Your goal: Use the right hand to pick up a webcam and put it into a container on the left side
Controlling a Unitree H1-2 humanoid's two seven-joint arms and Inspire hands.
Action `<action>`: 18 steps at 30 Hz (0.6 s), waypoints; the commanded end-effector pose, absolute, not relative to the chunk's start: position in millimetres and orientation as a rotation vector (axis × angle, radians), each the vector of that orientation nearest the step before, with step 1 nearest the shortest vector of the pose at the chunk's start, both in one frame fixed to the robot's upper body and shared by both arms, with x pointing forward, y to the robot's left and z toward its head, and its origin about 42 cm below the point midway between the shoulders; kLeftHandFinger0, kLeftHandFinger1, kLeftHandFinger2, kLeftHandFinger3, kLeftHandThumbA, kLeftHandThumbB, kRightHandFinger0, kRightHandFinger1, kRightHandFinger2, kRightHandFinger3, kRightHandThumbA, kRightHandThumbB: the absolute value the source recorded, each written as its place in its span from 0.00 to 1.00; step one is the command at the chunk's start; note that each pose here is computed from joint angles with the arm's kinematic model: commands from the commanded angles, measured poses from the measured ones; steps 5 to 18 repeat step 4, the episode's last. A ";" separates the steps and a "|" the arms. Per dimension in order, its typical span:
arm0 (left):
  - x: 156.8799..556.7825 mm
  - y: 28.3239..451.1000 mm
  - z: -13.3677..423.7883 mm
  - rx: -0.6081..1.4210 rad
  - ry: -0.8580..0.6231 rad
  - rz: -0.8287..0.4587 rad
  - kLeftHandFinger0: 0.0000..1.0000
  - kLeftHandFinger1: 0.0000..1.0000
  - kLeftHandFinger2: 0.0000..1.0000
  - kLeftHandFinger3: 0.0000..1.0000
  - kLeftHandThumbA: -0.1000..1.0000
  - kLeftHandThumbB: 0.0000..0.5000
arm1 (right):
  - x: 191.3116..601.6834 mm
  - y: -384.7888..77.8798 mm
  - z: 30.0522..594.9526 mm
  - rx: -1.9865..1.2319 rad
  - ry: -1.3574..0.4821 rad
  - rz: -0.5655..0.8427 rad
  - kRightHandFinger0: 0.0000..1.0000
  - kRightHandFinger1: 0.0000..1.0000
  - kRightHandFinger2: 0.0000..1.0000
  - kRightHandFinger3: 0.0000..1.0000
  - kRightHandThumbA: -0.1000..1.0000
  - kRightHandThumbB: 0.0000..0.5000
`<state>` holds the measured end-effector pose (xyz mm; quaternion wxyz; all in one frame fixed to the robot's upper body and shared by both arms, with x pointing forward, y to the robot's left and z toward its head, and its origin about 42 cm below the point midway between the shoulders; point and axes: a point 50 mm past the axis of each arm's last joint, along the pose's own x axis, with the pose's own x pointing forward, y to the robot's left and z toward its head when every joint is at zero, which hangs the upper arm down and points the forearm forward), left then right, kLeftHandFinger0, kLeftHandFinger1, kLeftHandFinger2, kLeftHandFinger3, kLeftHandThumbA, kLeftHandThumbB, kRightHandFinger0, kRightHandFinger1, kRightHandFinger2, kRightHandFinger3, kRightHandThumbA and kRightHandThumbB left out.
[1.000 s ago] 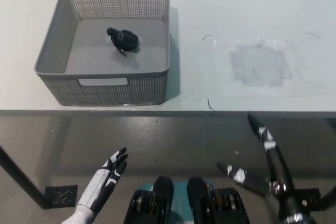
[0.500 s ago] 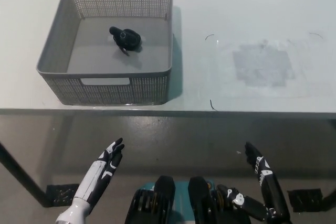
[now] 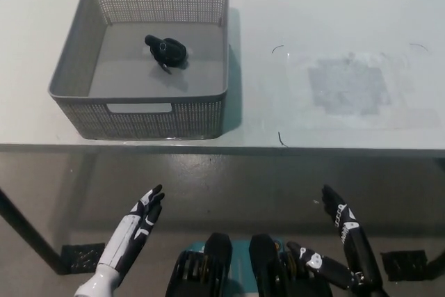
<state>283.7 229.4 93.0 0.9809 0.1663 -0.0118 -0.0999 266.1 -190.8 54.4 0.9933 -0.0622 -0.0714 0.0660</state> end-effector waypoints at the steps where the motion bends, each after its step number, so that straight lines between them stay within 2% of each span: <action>1: 283.3 231.7 104.9 0.341 -0.089 -0.176 1.00 1.00 1.00 1.00 1.00 0.15 | 274.0 -188.3 65.8 -0.180 -0.216 0.157 1.00 1.00 1.00 1.00 0.94 0.43; 18: 282.2 230.9 103.7 0.334 -0.089 -0.180 1.00 1.00 1.00 1.00 1.00 0.14 | 273.6 -188.9 65.8 -0.185 -0.215 0.158 1.00 1.00 1.00 1.00 0.93 0.45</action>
